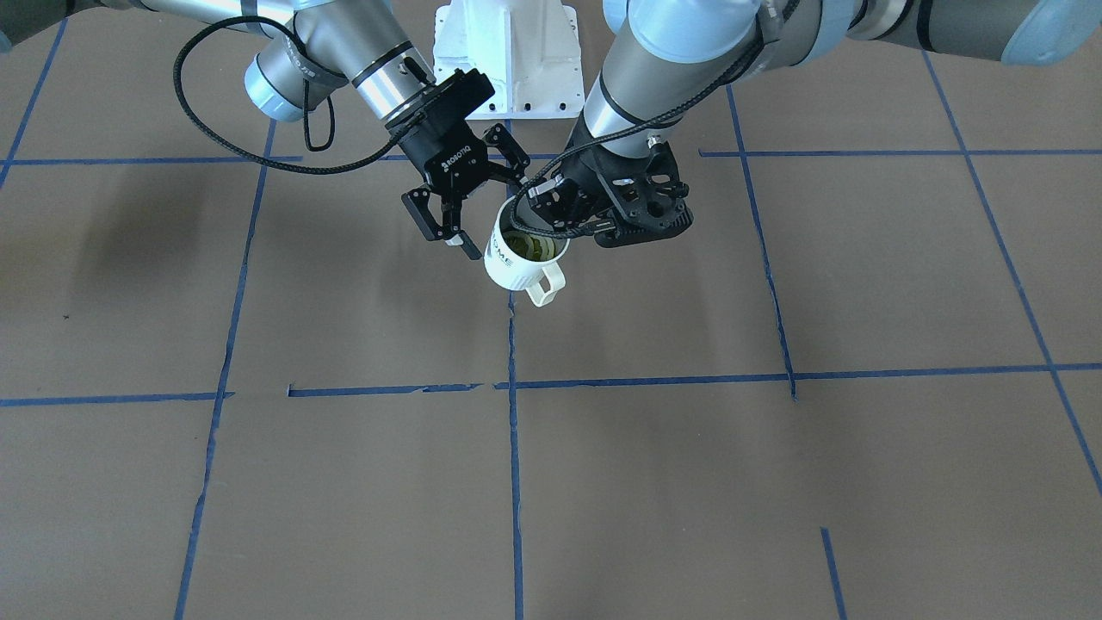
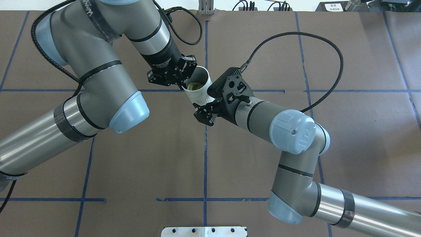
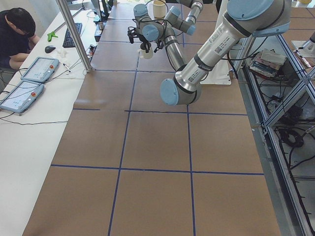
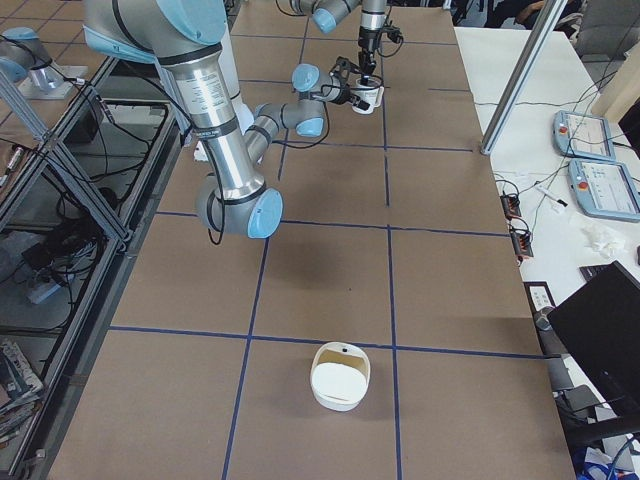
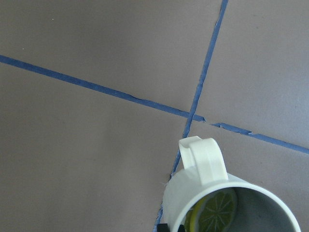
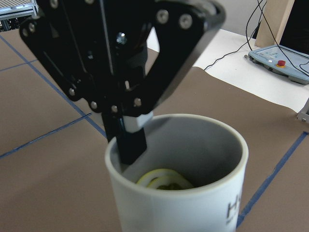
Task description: Left arm hands cup to right arm to dump lemon
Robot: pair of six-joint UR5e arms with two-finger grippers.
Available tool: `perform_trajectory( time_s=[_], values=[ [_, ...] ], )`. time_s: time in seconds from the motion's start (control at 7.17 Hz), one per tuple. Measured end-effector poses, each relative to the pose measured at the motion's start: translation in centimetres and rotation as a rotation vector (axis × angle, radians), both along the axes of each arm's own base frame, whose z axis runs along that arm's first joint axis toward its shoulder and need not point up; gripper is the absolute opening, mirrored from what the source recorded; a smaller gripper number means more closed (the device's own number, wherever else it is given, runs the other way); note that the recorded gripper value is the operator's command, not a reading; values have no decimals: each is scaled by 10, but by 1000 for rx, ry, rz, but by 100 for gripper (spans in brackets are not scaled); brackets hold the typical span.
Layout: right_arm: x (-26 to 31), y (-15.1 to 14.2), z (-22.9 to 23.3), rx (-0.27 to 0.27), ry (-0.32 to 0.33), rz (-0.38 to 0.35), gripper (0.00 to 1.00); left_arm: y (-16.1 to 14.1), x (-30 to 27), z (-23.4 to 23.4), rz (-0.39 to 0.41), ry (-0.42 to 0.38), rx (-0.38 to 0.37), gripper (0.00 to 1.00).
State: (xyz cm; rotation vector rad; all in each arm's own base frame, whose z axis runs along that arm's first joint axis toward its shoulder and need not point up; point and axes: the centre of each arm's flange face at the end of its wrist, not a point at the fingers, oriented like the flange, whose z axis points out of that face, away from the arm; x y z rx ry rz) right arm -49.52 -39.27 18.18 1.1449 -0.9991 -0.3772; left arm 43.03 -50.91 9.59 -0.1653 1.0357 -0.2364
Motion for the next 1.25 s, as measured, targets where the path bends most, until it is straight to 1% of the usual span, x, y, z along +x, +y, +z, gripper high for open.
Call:
perform_trajectory(
  time_s=[0.42, 0.98, 1.12, 1.25],
  values=[
    [-1, 0, 2, -2, 3, 0, 99, 8, 2, -8, 16, 41, -16, 0],
    [-1, 0, 2, -1, 3, 0, 99, 12, 1, -14, 32, 61, -24, 1],
    [-1, 0, 2, -1, 3, 0, 78, 13, 0, -15, 36, 66, -28, 9],
    [0, 0, 2, -1, 3, 1, 47, 13, -1, -16, 32, 71, -36, 17]
  ],
)
